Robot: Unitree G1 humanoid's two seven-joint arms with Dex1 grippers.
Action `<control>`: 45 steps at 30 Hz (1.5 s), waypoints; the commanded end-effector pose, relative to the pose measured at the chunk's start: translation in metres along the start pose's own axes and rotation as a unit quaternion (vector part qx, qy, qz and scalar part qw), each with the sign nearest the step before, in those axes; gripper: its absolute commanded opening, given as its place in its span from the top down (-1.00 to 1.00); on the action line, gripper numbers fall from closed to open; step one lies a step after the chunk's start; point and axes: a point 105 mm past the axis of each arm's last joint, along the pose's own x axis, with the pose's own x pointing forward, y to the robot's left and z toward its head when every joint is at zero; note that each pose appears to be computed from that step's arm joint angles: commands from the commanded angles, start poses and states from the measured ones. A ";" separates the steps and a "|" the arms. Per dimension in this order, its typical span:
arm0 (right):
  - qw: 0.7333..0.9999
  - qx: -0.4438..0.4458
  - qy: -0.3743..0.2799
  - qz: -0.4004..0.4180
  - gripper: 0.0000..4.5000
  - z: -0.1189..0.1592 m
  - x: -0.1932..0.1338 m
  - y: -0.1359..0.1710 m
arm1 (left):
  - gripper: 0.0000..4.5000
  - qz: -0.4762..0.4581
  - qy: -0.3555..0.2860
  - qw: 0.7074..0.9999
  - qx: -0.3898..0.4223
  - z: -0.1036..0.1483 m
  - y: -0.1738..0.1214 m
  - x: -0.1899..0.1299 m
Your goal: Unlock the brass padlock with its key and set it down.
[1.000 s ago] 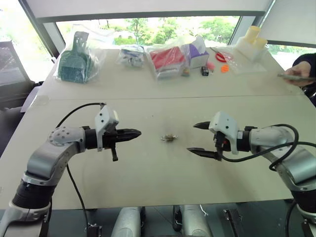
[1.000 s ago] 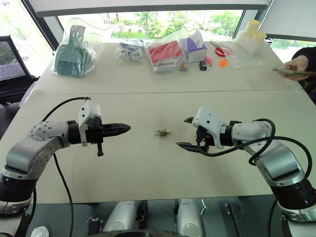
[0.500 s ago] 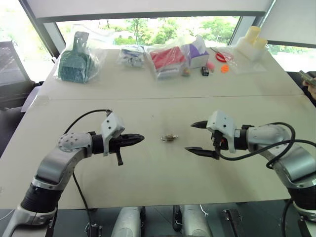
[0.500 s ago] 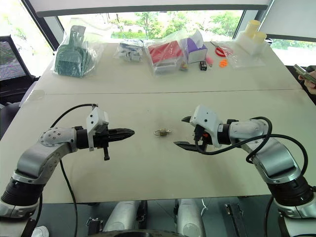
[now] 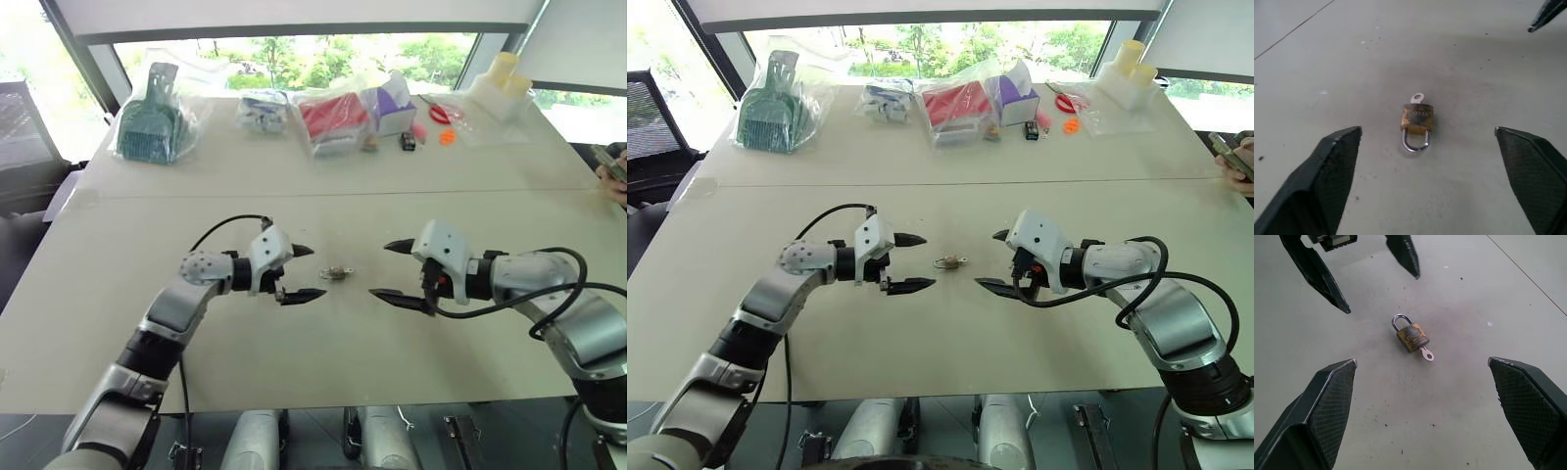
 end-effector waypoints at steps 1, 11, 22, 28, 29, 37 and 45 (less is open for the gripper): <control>1.000 -0.022 -0.012 -0.017 -1.00 0.011 -0.007 0.001 | -0.98 -0.009 -0.006 1.000 0.022 0.001 0.006 0.013; 0.999 -0.013 0.001 -0.034 -1.00 0.007 -0.014 0.008 | -0.98 -0.018 0.015 0.999 0.042 -0.015 0.013 0.045; 0.999 -0.013 0.003 -0.040 -1.00 0.007 -0.013 0.008 | -0.24 -0.024 0.039 0.997 0.068 -0.029 0.010 0.049; 0.998 -0.033 0.004 -0.043 -1.00 0.008 -0.008 0.003 | 0.67 -0.029 0.037 0.997 0.064 -0.026 0.007 0.044; 0.997 -0.050 0.005 -0.054 -1.00 0.008 -0.005 0.000 | 0.67 -0.031 0.036 0.997 0.059 -0.025 0.006 0.042; 0.953 -0.276 0.005 -0.128 -1.00 0.012 0.023 -0.017 | 0.67 -0.048 -0.018 0.999 0.018 0.021 0.004 0.020; 0.934 -0.336 -0.026 -0.120 -1.00 0.020 0.042 -0.007 | 0.67 -0.043 -0.028 0.998 0.026 0.046 0.006 0.005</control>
